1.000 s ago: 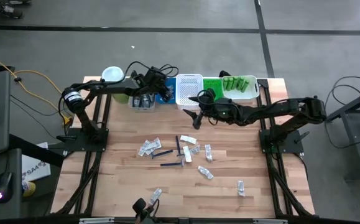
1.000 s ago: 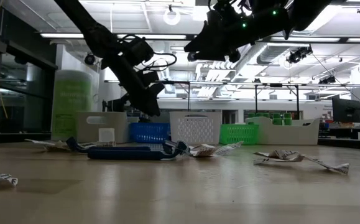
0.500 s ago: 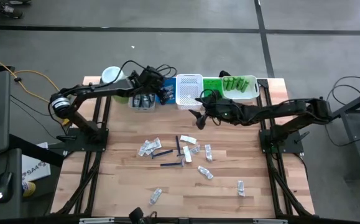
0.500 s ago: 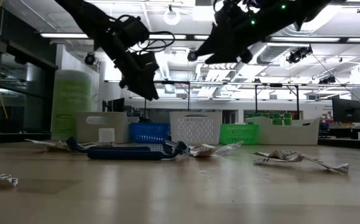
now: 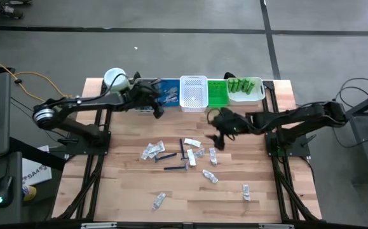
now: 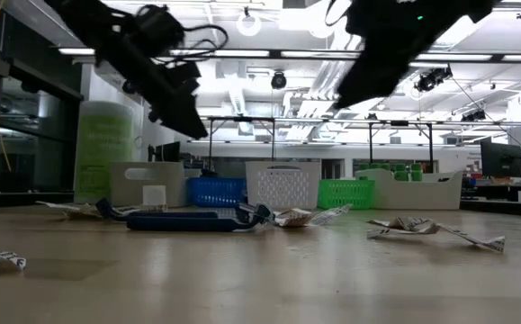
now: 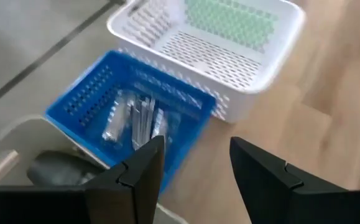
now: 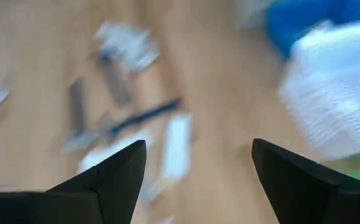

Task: Pick & Place Travel size toiletries
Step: Put the white bandage pack into the green bin

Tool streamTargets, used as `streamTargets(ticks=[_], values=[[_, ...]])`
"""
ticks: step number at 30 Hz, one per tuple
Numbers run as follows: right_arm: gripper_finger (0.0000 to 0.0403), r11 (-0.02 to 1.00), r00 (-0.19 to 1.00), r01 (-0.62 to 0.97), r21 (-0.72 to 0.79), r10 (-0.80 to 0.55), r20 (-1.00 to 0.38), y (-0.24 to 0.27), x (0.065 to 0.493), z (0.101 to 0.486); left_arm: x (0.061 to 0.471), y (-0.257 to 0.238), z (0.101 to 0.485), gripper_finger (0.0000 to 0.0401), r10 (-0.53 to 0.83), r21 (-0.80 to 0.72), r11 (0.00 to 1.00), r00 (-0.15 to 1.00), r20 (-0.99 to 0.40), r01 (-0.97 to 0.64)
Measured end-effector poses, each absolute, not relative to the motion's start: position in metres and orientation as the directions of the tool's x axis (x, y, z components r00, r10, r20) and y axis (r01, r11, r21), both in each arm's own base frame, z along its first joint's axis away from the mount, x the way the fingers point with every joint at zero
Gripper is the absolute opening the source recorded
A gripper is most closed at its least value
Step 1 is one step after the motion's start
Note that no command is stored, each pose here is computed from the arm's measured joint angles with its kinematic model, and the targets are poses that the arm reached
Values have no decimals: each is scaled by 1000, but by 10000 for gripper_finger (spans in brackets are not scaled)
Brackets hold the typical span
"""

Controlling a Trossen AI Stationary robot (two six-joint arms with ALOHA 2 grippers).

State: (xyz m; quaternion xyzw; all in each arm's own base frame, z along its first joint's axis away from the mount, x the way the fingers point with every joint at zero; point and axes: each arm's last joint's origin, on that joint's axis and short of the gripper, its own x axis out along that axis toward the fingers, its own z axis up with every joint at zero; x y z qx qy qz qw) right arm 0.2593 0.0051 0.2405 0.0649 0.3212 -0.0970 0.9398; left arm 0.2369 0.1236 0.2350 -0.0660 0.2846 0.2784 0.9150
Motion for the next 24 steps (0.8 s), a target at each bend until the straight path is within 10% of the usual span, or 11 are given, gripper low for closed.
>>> streamTargets(ticks=[11, 24], values=[[286, 873, 394, 299, 385, 254, -883, 64, 216, 217, 194, 83, 236, 184, 455, 62, 884, 824, -338, -463], [286, 671, 186, 475, 569, 556, -810, 133, 188, 219, 184, 79, 241, 184, 440, 73, 895, 846, -301, -440]])
